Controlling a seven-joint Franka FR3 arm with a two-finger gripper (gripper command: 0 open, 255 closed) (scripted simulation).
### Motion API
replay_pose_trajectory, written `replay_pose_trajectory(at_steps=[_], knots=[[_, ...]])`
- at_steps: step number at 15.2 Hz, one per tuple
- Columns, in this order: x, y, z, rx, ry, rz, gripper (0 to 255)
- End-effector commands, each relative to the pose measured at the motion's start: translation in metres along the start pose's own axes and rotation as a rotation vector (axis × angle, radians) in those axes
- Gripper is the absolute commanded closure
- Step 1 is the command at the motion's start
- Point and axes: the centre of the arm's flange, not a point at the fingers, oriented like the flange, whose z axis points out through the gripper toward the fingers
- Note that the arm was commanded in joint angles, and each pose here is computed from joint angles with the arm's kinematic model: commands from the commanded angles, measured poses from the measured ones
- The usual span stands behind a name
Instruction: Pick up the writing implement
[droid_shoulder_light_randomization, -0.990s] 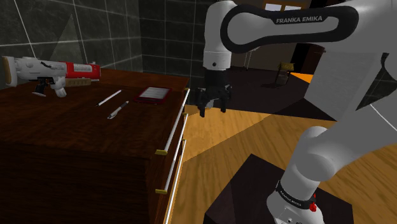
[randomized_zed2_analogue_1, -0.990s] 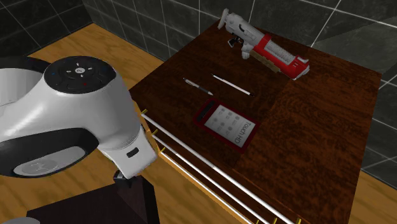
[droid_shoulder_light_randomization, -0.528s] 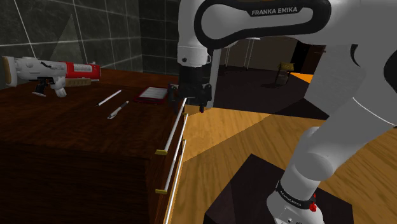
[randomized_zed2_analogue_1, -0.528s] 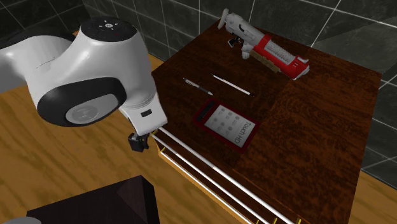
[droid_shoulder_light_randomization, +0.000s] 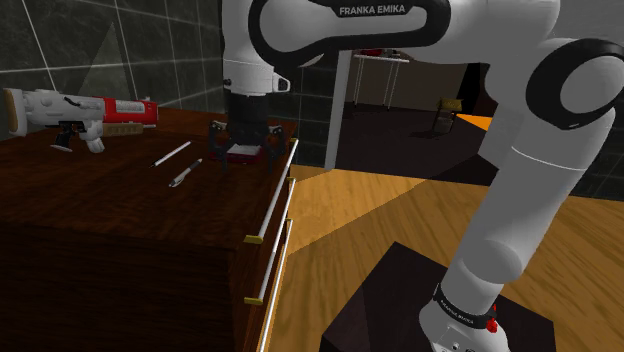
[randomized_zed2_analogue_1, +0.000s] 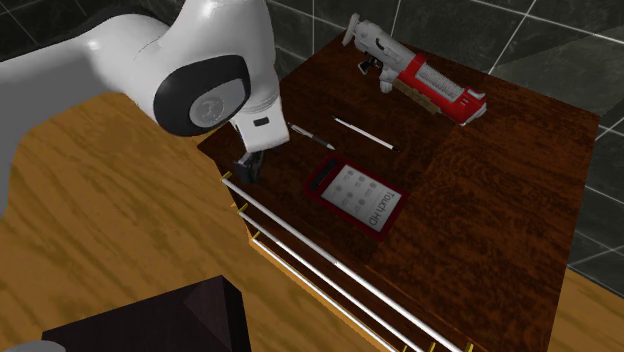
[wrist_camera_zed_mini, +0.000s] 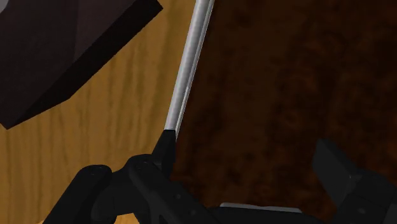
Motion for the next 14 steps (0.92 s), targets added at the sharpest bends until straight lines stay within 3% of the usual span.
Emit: replay_pose_trajectory(at_steps=[1, 10, 14], knots=[[0.005, -0.024, -0.004, 0.010, 0.009, 0.053, 0], [0.033, -0.127, -0.020, 0.049, 0.048, 0.250, 0], [0.034, -0.127, 0.001, 0.049, 0.048, 0.250, 0]])
